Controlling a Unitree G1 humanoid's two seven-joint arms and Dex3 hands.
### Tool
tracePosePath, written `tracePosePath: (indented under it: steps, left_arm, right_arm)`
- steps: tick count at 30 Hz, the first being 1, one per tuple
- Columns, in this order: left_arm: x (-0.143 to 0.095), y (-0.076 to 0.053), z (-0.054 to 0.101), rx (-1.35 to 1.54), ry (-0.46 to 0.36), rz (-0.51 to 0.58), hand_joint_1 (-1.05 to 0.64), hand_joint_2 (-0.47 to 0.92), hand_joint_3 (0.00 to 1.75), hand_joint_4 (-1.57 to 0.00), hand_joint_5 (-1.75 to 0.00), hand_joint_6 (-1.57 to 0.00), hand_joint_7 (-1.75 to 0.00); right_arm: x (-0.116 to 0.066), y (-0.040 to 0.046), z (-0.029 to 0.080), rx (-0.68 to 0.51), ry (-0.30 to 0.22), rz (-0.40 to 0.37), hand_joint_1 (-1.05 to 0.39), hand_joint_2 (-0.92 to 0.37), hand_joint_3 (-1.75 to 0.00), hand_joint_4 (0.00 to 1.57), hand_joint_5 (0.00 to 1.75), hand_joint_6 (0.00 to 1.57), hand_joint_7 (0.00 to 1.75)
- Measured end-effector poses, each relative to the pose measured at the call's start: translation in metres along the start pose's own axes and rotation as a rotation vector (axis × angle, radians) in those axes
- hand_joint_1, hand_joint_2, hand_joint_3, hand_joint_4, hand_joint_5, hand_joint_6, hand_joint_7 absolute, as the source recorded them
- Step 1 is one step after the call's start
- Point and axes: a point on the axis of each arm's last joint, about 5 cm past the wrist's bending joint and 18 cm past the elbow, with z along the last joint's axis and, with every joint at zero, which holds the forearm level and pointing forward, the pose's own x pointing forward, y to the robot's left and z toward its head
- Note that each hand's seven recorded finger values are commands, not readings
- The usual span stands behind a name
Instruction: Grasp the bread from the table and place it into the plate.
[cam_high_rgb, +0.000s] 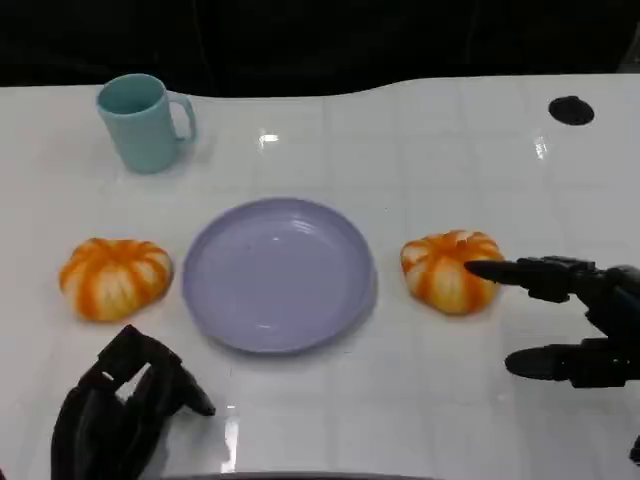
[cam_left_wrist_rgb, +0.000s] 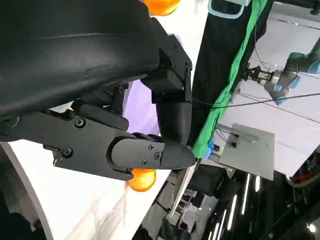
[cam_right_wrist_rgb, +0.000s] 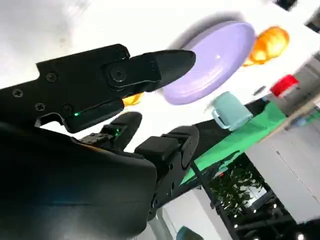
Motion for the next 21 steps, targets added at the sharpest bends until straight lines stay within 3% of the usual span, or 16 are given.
tracePosePath:
  steps: [7, 13, 21]
  left_arm:
    - [0.002, 0.000, 0.000, -0.005, 0.001, 0.000, -0.59, 0.92, 0.25, -0.64, -1.75, -0.52, -1.51]
    - [0.002, 0.000, -0.001, -0.005, 0.003, 0.003, -0.59, 0.92, 0.26, -0.65, -1.75, -0.52, -1.51]
    - [0.002, 0.000, -0.001, -0.006, 0.003, 0.003, -0.61, 0.92, 0.24, -0.65, -1.75, -0.53, -1.52]
  right_arm:
    - [0.014, -0.0023, 0.003, -0.163, 0.027, 0.040, -0.56, -0.90, 0.00, 0.19, 0.02, 0.20, 0.00]
    - [0.034, 0.0073, 0.005, -0.325, 0.031, 0.094, -0.53, -0.86, 0.00, 0.21, 0.02, 0.22, 0.01]
    - [0.059, 0.0161, -0.001, -0.525, 0.066, 0.145, -0.49, -0.86, 0.00, 0.21, 0.01, 0.23, 0.00]
